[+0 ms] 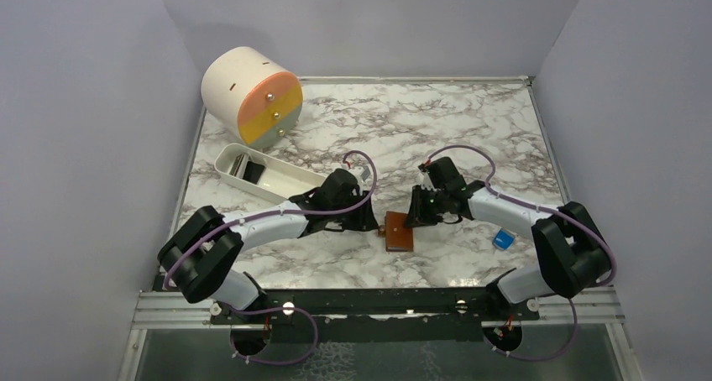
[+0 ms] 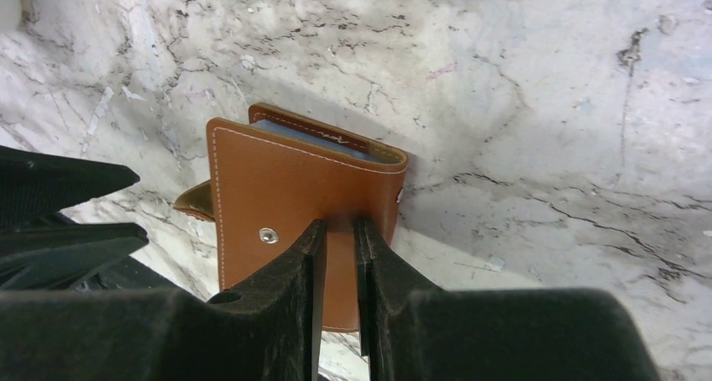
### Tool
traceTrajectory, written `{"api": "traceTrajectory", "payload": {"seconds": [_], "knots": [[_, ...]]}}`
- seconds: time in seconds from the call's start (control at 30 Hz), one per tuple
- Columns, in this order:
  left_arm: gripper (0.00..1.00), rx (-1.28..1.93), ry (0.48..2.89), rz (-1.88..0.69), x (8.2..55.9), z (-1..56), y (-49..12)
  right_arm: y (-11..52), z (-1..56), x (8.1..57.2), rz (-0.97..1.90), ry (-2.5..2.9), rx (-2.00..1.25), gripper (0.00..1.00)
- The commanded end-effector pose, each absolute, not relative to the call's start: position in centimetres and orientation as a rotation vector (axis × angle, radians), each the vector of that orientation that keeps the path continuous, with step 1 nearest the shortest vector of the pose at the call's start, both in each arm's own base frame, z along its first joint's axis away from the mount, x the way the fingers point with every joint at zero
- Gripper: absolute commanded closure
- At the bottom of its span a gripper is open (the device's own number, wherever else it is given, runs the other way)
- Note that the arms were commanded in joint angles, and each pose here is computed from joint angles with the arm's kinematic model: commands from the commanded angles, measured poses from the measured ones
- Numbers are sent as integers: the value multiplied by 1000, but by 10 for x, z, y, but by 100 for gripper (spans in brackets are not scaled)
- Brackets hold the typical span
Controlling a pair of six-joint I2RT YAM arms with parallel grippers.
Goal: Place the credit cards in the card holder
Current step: Close the card holder at the center of the board.
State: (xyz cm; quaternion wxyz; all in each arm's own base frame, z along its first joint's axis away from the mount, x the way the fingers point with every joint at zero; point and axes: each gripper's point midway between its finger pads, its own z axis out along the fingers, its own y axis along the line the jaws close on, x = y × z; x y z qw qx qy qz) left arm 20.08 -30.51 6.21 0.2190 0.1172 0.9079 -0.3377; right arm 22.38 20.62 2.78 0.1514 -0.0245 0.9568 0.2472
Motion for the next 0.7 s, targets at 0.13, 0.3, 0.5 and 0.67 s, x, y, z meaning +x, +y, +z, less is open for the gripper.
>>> {"api": "traceTrajectory", "payload": {"seconds": [0.13,0.3,0.5,0.67], "knots": [[76,267,2533,-910,203,53,-301,197,26,216,556,2774,-103,81],[76,262,2533,-960,203,50,-310,212,34,217,558,2764,-145,81],[76,268,2545,-962,201,45,-310,231,43,216,565,2754,-188,82],[76,265,2548,-948,201,45,-308,242,43,214,571,2757,-221,82]]}}
